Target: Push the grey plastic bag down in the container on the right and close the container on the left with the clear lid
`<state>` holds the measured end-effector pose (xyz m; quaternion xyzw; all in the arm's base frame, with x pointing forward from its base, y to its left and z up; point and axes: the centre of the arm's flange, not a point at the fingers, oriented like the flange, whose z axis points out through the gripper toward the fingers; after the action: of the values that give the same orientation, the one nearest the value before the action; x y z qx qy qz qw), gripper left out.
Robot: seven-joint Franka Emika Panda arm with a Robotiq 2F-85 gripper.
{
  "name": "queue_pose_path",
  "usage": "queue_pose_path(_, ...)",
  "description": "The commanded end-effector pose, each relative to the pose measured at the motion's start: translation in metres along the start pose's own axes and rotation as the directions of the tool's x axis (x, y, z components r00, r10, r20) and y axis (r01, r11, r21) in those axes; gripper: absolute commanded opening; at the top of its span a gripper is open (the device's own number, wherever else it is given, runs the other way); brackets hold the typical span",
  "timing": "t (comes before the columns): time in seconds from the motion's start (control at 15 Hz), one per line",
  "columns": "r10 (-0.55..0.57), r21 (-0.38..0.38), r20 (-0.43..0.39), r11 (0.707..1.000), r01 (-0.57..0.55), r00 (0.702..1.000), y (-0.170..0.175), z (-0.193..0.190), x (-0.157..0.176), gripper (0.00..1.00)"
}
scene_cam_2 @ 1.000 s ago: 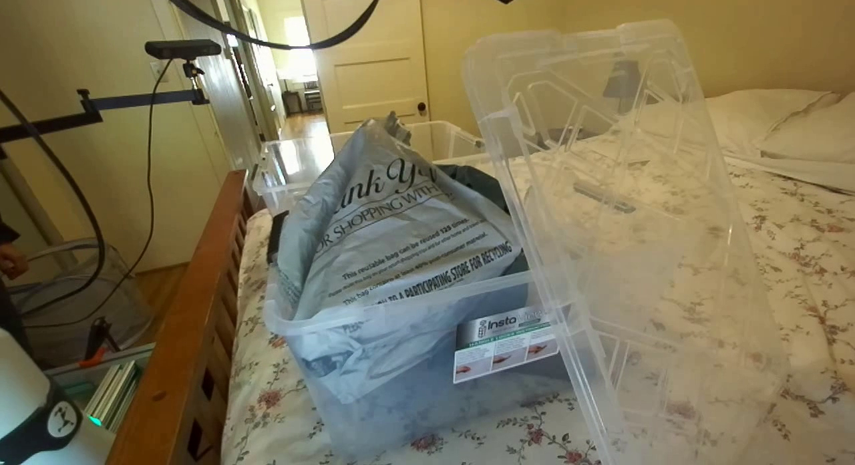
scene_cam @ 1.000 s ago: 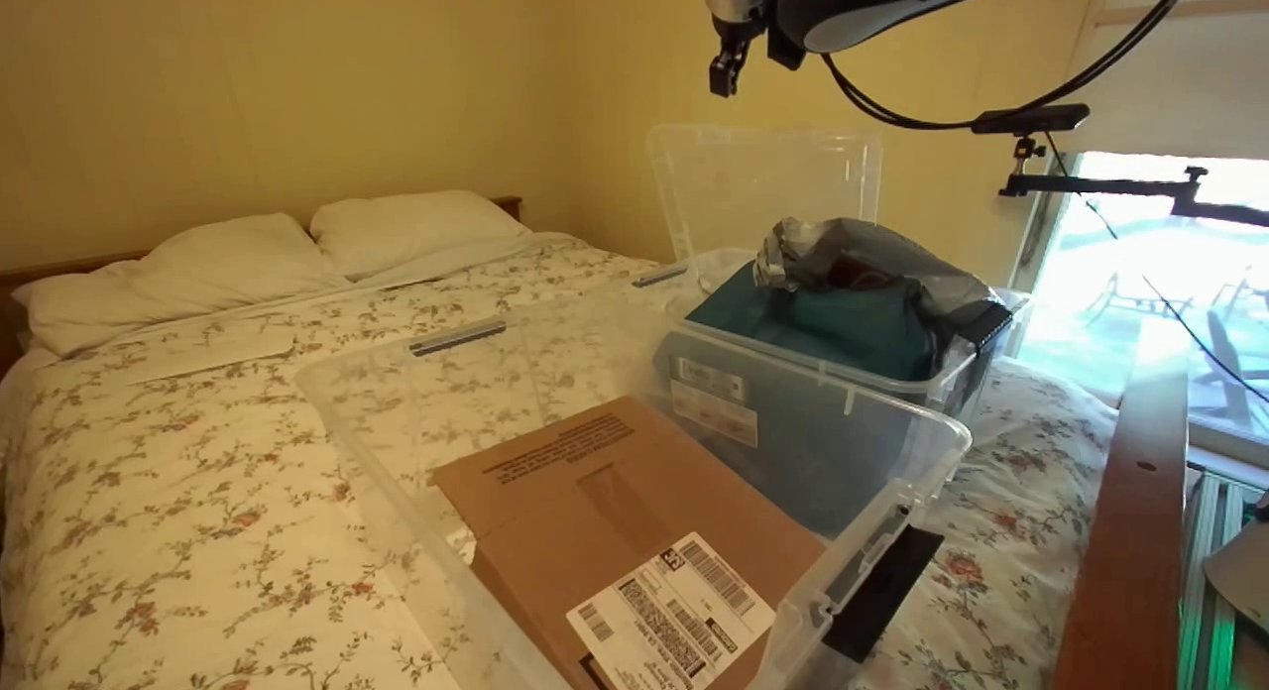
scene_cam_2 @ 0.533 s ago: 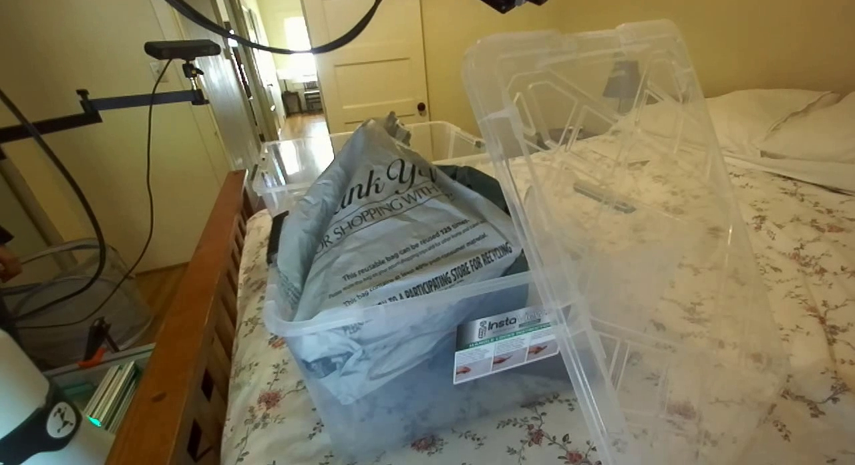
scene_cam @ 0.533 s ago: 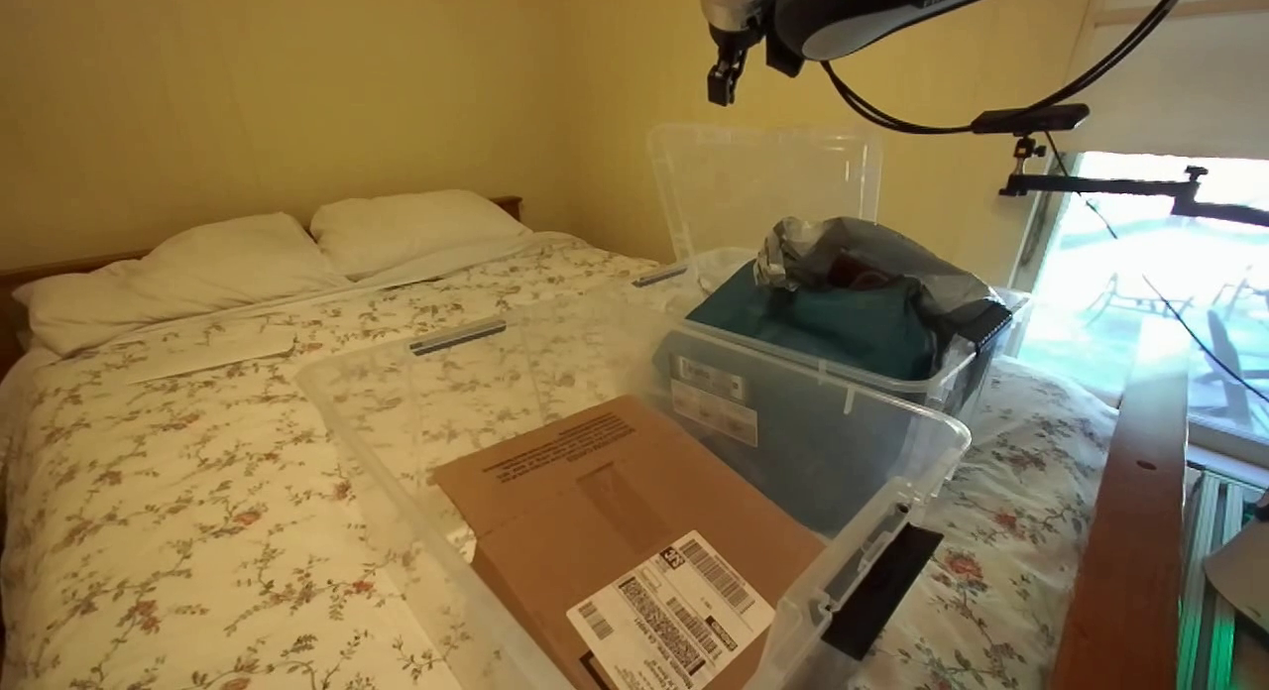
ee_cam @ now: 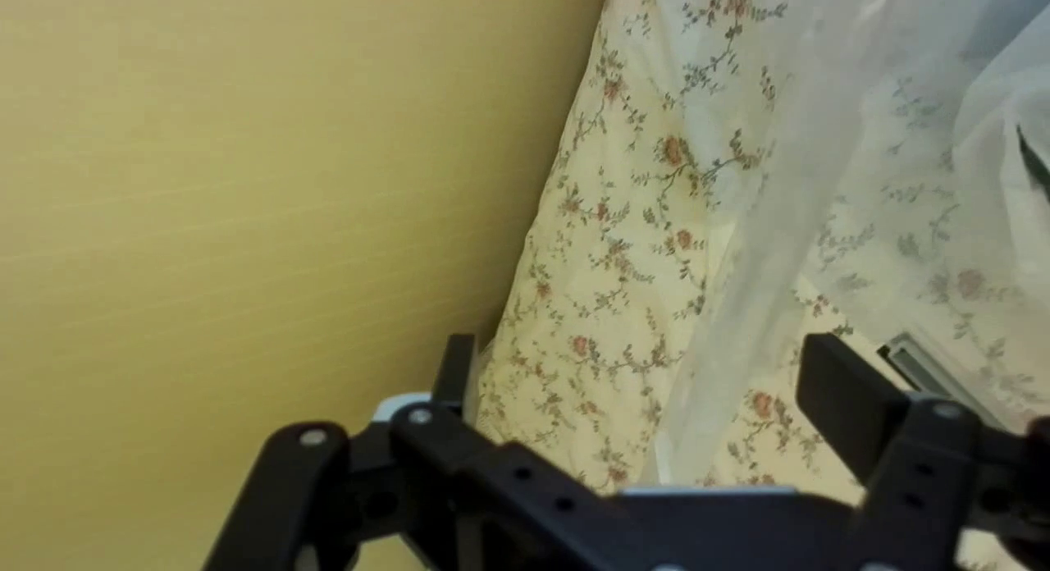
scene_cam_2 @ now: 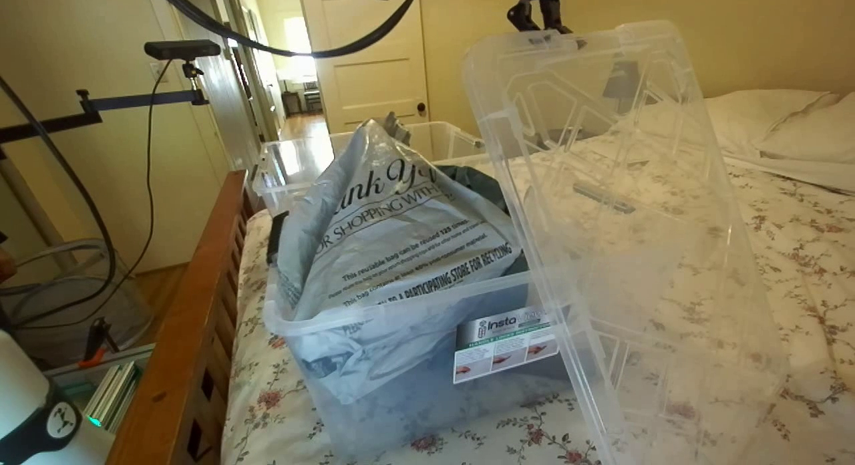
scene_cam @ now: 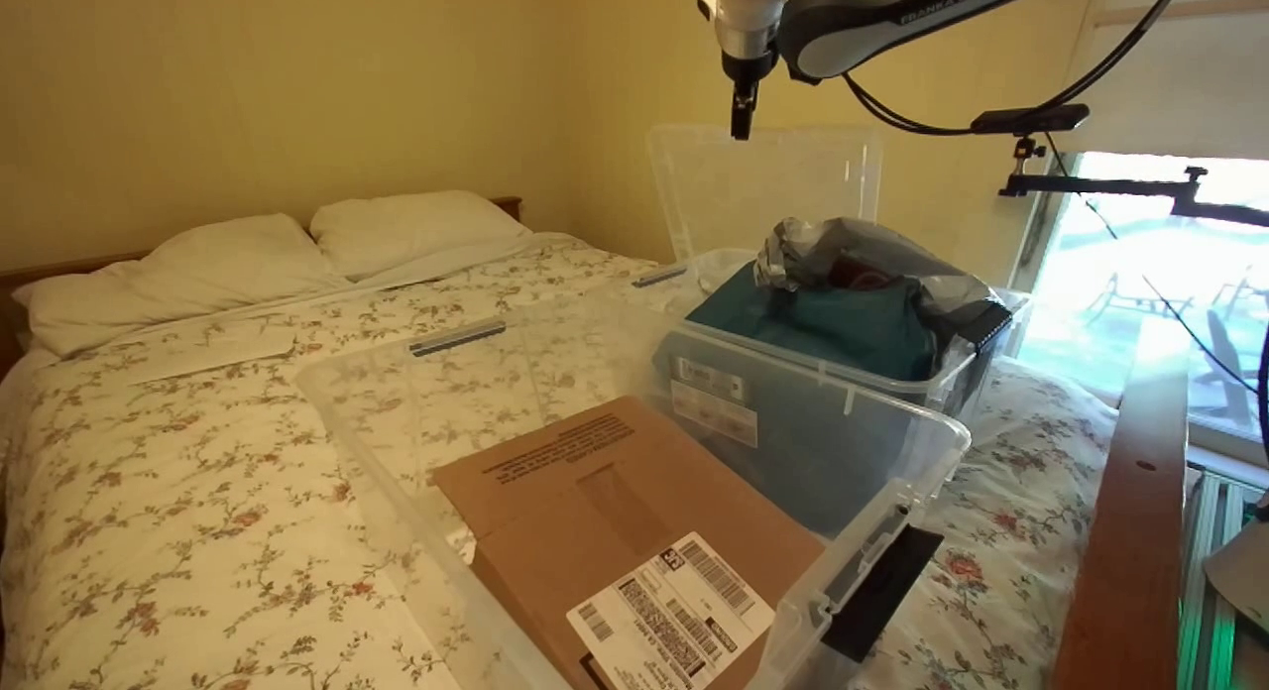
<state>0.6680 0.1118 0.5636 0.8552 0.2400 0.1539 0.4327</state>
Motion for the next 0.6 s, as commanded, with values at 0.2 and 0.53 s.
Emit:
queue_pose_path(0.2, -0.185, 0.154, 0.116, 0.974, 0.166, 0.976, -0.013, 0.034, 0.019, 1.00)
queue_pose_path(0.53, -0.157, 0.182, 0.138, 0.975, 0.131, 0.978, -0.019, 0.027, 0.023, 0.57)
